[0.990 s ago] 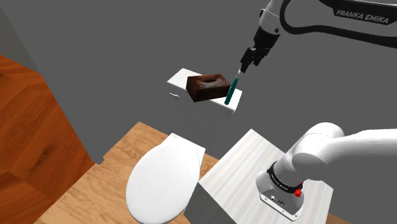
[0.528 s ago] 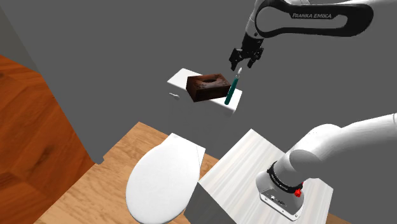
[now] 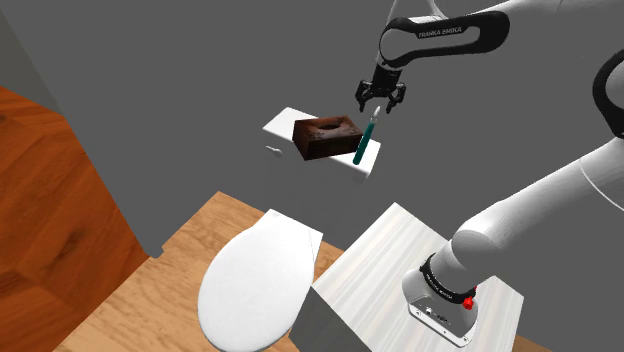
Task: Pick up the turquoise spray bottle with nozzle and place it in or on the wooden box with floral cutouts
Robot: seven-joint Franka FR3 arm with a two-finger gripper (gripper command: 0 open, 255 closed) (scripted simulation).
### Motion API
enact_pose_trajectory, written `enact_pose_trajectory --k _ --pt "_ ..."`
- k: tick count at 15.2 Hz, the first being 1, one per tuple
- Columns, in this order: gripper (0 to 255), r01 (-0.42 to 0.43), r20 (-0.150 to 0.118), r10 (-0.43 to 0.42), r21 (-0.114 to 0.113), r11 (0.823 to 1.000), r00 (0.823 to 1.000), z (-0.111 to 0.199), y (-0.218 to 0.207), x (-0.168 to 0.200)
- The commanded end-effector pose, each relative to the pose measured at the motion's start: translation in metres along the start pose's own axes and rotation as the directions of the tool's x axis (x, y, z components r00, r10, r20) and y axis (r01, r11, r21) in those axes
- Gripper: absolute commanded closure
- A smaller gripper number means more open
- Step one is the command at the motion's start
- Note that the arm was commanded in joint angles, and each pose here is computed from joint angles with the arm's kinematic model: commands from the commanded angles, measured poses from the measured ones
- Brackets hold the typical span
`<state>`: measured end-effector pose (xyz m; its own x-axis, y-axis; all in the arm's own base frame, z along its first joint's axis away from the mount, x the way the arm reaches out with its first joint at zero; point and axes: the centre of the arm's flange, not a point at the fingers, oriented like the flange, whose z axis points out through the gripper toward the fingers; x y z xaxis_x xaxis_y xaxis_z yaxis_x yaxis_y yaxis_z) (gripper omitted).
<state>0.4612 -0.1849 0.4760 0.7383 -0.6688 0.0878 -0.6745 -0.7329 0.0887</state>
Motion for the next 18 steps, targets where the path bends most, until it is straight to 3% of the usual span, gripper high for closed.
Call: enact_pose_trajectory --k 1,3,10,18 --pt "0 -0.094 0.013 0.094 -0.01 0.996 0.996 0.017 0.013 0.019" --pt "0 -0.157 0.021 0.157 -0.018 0.987 0.987 0.029 0.021 0.032" --pt "0 -0.157 0.021 0.157 -0.018 0.987 0.987 0.069 0.021 0.031" --pt "0 -0.157 0.021 0.157 -0.018 0.987 0.987 0.069 0.021 0.031"
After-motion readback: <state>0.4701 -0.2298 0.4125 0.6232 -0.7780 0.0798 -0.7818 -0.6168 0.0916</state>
